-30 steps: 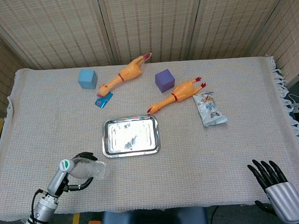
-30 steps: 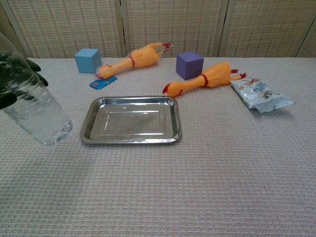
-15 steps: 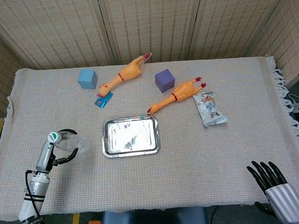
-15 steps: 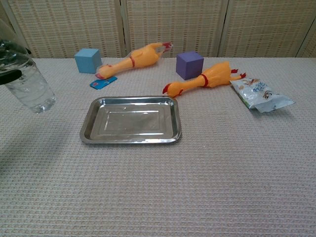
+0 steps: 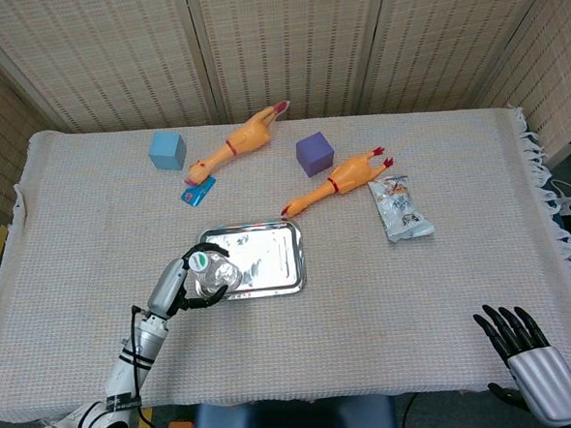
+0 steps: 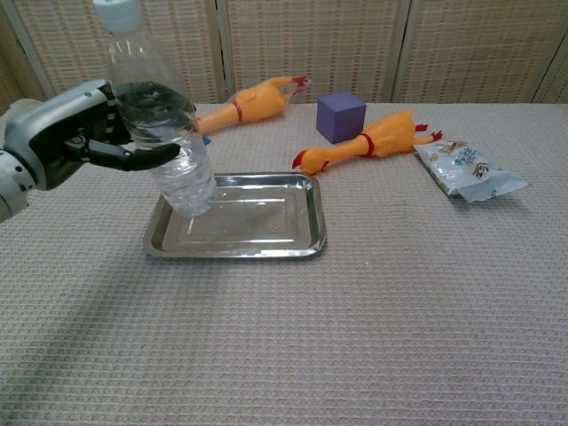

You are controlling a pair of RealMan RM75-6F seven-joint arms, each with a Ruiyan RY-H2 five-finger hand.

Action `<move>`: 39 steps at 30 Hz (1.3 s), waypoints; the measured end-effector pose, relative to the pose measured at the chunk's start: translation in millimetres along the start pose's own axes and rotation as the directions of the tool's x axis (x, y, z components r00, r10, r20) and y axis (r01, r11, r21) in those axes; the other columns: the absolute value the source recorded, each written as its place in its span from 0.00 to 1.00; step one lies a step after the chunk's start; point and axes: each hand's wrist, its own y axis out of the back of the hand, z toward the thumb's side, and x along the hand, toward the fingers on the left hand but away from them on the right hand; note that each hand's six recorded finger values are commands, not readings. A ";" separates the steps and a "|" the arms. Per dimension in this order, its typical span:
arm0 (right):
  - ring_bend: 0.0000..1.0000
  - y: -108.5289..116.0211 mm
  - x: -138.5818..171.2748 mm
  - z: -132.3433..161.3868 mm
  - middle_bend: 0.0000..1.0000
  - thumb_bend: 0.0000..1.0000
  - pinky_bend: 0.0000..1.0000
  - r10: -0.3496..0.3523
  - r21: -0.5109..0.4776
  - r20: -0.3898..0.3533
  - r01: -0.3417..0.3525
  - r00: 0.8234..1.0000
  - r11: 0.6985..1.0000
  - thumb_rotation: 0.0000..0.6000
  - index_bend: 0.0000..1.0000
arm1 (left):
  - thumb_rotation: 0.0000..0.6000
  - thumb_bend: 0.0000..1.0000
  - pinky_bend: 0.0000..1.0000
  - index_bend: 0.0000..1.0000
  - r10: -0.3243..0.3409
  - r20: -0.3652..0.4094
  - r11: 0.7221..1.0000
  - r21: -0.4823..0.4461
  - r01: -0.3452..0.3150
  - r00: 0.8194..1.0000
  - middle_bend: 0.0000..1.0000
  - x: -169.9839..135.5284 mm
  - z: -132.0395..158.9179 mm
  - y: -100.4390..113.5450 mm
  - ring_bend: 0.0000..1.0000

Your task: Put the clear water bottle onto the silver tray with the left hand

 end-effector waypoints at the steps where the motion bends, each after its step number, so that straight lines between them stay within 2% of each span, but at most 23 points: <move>1: 0.00 -0.5 -0.7 -0.7 0.00 0.02 0.00 0.003 0.000 0.003 -0.003 1.000 1.000 1.00 0.00 | 1.00 0.43 0.32 0.28 -0.003 0.000 1.000 0.007 0.003 1.000 0.31 3.2 -0.9 -4.0 0.15; 7: 0.00 0.3 -2.9 -3.4 0.00 0.02 0.00 0.005 -0.007 0.014 -0.005 1.000 1.000 1.00 0.00 | 1.00 0.43 0.29 0.25 -0.031 -0.028 0.999 0.034 0.032 0.999 0.29 22.2 -10.3 -22.1 0.13; 19: 0.00 -0.4 -3.6 -5.1 0.00 0.02 0.00 0.013 -0.009 0.024 -0.012 1.000 1.000 1.00 0.00 | 1.00 0.43 0.23 0.22 -0.041 -0.096 0.992 0.115 0.052 0.995 0.25 35.3 -40.3 -26.7 0.09; 23: 0.00 -0.2 -3.5 -5.4 0.00 0.02 0.00 0.014 -0.011 0.023 -0.014 1.000 1.000 1.00 0.00 | 1.00 0.43 0.16 0.16 -0.064 -0.115 0.987 0.138 0.080 0.991 0.20 34.8 -46.3 -32.6 0.04; 29: 0.00 -0.5 -3.0 -5.0 0.00 0.02 0.00 0.015 -0.008 0.022 -0.014 1.000 1.000 1.00 0.00 | 1.00 0.38 0.09 0.01 -0.072 -0.126 0.985 0.149 0.090 0.989 0.08 36.2 -48.6 -34.6 0.00; 32: 0.00 -2.7 -3.4 -4.2 0.00 0.02 0.00 0.023 -0.003 0.019 -0.023 1.000 1.000 1.00 0.00 | 1.00 0.35 0.08 0.00 -0.093 -0.119 0.981 0.160 0.111 0.989 0.01 36.5 -48.0 -33.7 0.00; 39: 0.00 -2.9 -3.4 -3.2 0.00 0.02 0.00 0.021 -0.002 0.019 -0.021 1.000 1.000 1.00 0.00 | 1.00 0.30 0.03 0.00 -0.145 -0.129 0.977 0.137 0.162 0.981 0.00 34.1 -47.6 -31.0 0.00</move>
